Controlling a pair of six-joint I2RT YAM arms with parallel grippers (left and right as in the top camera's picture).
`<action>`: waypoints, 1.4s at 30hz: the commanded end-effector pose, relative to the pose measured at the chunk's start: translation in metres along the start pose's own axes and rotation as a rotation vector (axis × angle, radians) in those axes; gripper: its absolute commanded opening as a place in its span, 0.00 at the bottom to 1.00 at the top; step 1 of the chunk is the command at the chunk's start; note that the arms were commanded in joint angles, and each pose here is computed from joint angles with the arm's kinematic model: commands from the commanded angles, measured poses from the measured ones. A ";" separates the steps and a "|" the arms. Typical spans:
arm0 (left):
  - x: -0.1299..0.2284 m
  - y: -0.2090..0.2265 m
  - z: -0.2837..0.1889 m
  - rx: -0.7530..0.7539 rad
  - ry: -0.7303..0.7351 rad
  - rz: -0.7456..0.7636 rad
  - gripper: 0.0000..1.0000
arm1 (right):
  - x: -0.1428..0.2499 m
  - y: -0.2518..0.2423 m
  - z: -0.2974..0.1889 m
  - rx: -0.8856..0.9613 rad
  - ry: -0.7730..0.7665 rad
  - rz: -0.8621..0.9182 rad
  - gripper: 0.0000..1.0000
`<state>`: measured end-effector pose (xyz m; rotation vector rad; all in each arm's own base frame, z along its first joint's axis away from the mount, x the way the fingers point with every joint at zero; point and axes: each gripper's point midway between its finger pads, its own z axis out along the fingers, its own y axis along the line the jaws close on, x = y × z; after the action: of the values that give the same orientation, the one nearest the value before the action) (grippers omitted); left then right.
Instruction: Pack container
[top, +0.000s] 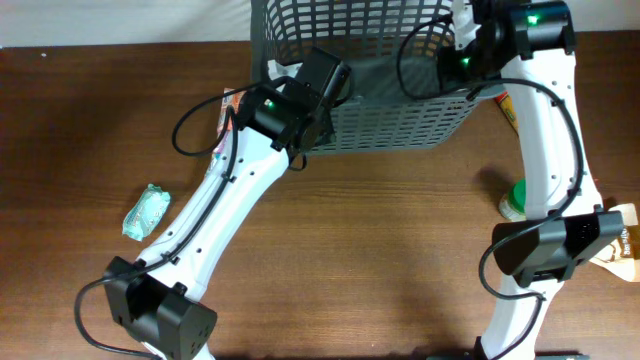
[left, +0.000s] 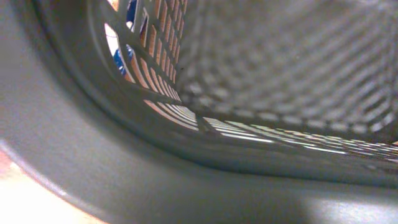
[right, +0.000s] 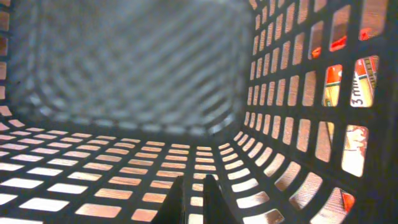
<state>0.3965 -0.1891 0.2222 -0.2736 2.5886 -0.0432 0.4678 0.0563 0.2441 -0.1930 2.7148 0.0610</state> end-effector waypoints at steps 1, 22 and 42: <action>-0.004 0.008 0.004 -0.031 -0.011 -0.008 0.09 | 0.002 0.008 0.003 -0.012 0.009 -0.005 0.04; -0.016 0.004 -0.034 0.008 -0.054 0.144 0.72 | -0.041 0.028 -0.053 -0.126 -0.208 -0.026 0.85; -0.045 0.113 -0.190 -0.140 -0.407 0.012 0.99 | 0.004 -0.059 -0.211 0.232 -0.435 0.251 0.99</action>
<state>0.3292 -0.1042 0.3675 -0.2084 2.3077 0.1065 0.4084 0.0356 0.4151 -0.0792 2.3291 0.0557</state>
